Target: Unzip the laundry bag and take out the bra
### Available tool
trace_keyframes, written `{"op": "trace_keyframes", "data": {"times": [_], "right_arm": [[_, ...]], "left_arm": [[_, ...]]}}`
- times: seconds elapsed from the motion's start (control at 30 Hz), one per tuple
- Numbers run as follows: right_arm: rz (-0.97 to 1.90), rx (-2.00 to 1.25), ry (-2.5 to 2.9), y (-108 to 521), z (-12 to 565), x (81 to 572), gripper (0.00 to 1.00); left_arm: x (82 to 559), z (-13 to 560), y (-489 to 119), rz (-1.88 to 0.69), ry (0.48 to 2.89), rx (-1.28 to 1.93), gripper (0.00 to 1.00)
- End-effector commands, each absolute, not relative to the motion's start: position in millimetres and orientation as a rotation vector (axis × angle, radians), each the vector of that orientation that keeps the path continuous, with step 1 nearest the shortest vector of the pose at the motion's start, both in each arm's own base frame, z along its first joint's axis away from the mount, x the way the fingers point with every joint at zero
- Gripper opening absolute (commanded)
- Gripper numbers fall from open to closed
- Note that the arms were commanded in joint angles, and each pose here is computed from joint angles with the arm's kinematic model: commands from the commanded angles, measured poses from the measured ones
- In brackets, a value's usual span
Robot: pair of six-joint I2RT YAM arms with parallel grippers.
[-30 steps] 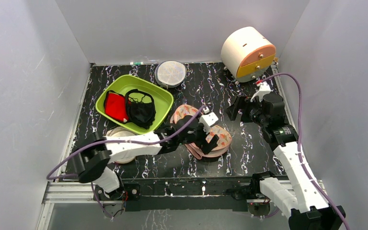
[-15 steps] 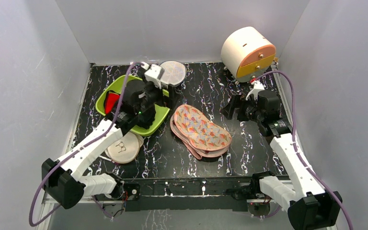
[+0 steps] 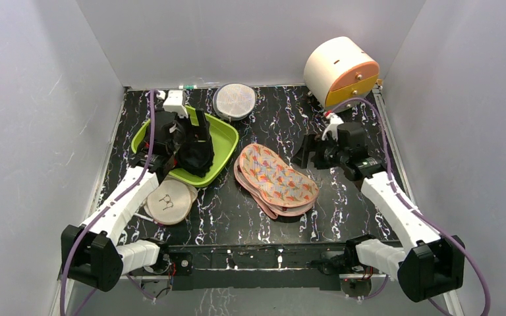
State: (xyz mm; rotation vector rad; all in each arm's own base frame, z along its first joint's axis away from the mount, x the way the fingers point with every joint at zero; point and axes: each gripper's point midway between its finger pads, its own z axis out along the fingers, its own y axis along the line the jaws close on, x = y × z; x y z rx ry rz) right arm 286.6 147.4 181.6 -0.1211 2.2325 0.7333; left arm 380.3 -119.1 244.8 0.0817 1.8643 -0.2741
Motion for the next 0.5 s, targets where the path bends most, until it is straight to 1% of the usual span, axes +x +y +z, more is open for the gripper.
{"op": "trace_keyframes", "data": {"times": [0.0,0.13,0.3,0.43,0.47], "right_arm": [[0.693,-0.246,2.18,181.0,189.2,290.3,0.84],[0.566,-0.419,2.24,217.4,173.1,280.7,0.81],[0.292,-0.669,2.271,244.6,145.1,260.8,0.78],[0.114,-0.862,2.257,266.7,121.9,242.3,0.78],[-0.027,-0.92,2.234,278.8,111.3,237.2,0.8]], "left_arm": [[376.4,266.2,-115.7,-0.277,1.789,0.079,0.98],[374.6,266.0,-114.9,-0.272,1.778,0.092,0.98],[372.7,262.7,-113.6,-0.251,1.777,0.124,0.98],[371.8,264.1,-112.3,-0.243,1.772,0.128,0.98],[370.7,265.0,-114.8,-0.257,1.768,0.138,0.99]]}}
